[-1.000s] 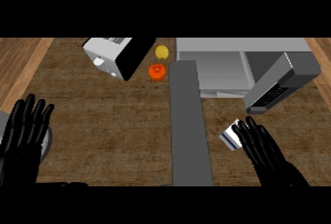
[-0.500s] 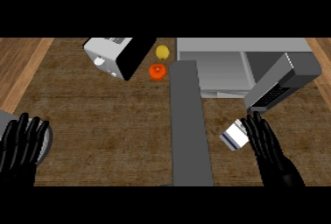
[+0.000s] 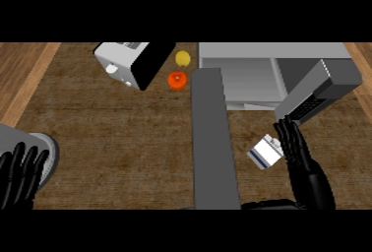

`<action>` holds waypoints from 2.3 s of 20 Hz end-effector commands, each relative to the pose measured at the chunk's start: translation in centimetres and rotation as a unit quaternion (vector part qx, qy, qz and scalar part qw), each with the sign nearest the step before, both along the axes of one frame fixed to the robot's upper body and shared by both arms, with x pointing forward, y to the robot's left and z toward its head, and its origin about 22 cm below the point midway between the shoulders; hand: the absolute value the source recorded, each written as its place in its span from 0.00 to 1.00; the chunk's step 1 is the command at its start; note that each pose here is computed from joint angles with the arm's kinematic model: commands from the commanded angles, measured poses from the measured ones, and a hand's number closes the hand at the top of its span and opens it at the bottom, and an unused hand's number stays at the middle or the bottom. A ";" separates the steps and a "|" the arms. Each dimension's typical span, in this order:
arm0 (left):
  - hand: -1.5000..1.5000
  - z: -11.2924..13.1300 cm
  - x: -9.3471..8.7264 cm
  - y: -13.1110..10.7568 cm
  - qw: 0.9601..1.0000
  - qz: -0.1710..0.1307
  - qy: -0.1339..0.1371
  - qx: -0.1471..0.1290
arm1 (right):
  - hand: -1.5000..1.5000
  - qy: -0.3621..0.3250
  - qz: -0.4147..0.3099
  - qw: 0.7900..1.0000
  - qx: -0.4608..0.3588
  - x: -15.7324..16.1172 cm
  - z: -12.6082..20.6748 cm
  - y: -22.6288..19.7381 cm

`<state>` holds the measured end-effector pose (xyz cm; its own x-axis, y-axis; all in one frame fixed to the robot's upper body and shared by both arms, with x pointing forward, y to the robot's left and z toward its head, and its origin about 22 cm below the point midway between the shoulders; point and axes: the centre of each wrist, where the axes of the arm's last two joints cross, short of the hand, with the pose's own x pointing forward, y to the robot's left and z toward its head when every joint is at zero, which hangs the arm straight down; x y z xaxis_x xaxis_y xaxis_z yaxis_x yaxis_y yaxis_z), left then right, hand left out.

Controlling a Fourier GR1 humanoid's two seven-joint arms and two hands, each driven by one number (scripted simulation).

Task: Pick up the milk, place it into the microwave and close the microwave

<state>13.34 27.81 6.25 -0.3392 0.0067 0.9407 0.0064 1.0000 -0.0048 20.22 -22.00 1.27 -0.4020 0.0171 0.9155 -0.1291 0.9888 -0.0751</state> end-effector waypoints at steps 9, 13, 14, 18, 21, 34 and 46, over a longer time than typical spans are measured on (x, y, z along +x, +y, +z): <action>0.00 -1.4 -1.1 1.7 1.000 0.010 -0.013 -0.003 | 0.00 0.001 -0.061 0.997 -0.040 2.1 -2.8 -4.5; 0.00 0.1 -1.9 -1.4 1.000 -0.004 -0.004 0.005 | 0.00 0.021 -0.064 0.997 -0.032 4.6 -5.5 -6.4; 0.00 0.1 -0.3 -0.1 1.000 -0.012 0.002 0.000 | 0.00 0.026 -0.059 0.997 -0.044 3.9 -6.9 -6.4; 0.00 0.7 -1.3 -0.6 1.000 -0.001 -0.005 0.001 | 0.00 0.044 -0.050 0.996 -0.052 3.9 -8.8 -7.9; 0.00 -0.6 -1.5 -1.1 1.000 -0.001 -0.005 0.001 | 0.00 0.058 -0.044 0.996 -0.050 4.1 -9.4 -7.9; 0.00 -1.5 -2.3 0.6 1.000 -0.004 0.000 -0.003 | 0.00 0.073 -0.056 0.993 -0.073 4.7 -13.7 -10.8; 0.00 -1.9 -1.9 -0.3 1.000 -0.010 0.003 -0.005 | 0.00 0.127 0.008 0.991 -0.037 5.6 -15.9 -9.6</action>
<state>11.53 27.76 5.17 -0.3411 0.0128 0.9399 0.0118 0.9999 -0.0094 25.65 -31.91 -14.25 -0.1531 0.1561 0.9758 -0.1254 0.9764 -0.1759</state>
